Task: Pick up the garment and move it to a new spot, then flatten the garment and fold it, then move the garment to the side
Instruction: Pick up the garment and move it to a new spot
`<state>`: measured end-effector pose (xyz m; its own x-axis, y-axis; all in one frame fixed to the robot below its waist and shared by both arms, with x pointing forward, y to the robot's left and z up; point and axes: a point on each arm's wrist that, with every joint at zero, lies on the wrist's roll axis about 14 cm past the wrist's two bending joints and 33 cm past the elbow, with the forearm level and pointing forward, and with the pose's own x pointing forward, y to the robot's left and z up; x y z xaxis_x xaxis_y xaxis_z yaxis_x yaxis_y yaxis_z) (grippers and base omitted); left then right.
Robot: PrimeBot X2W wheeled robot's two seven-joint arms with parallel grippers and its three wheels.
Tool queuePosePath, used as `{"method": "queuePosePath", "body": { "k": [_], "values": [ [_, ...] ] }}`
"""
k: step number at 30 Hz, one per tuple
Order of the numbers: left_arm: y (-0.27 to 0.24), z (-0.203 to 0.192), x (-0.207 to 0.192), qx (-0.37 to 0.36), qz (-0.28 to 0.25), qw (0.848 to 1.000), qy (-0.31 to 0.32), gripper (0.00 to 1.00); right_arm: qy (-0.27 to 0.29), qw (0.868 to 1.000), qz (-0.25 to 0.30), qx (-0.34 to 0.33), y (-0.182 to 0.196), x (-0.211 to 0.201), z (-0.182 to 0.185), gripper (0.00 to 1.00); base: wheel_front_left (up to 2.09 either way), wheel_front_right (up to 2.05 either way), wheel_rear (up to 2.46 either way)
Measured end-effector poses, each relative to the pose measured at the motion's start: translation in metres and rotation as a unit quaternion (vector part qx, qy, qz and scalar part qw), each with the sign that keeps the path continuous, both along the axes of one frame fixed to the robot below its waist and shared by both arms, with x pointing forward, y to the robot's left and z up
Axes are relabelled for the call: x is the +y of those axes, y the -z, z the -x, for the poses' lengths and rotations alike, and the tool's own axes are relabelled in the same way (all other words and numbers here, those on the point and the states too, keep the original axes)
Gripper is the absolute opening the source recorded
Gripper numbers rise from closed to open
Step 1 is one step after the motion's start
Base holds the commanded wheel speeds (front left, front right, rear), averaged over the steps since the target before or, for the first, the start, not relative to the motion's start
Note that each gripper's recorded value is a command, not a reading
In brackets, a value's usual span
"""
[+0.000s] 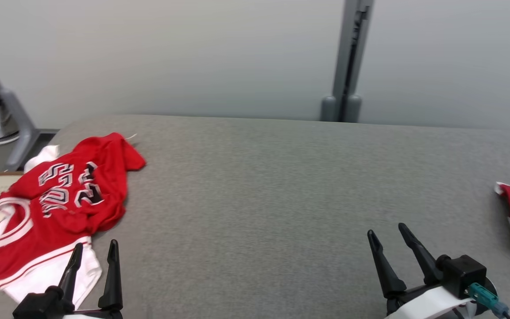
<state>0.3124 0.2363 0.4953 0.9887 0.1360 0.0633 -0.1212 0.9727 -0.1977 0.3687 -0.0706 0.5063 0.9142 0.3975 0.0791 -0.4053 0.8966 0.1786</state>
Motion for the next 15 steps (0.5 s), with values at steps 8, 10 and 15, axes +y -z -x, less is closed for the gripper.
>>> {"method": "queuePosePath", "body": {
  "k": [8, 10, 15],
  "values": [
    [0.009, 0.039, 0.04, 0.013, 0.002, 0.997, -0.074, 1.0, -0.091, 0.996, 0.0, 0.004, 0.0, 0.062, -0.004, 1.0, 0.0, 0.0, 0.0],
    [0.011, 0.048, 0.047, 0.016, 0.003, 0.996, -0.089, 1.0, -0.109, 0.994, -0.001, 0.003, -0.001, 0.075, -0.005, 1.0, 0.0, 0.0, 0.0],
    [0.013, 0.065, 0.062, 0.019, 0.004, 0.993, -0.119, 1.0, -0.144, 0.99, -0.003, 0.007, 0.0, 0.099, -0.003, 1.0, 0.0, 0.0, 0.0]
  ]
}}
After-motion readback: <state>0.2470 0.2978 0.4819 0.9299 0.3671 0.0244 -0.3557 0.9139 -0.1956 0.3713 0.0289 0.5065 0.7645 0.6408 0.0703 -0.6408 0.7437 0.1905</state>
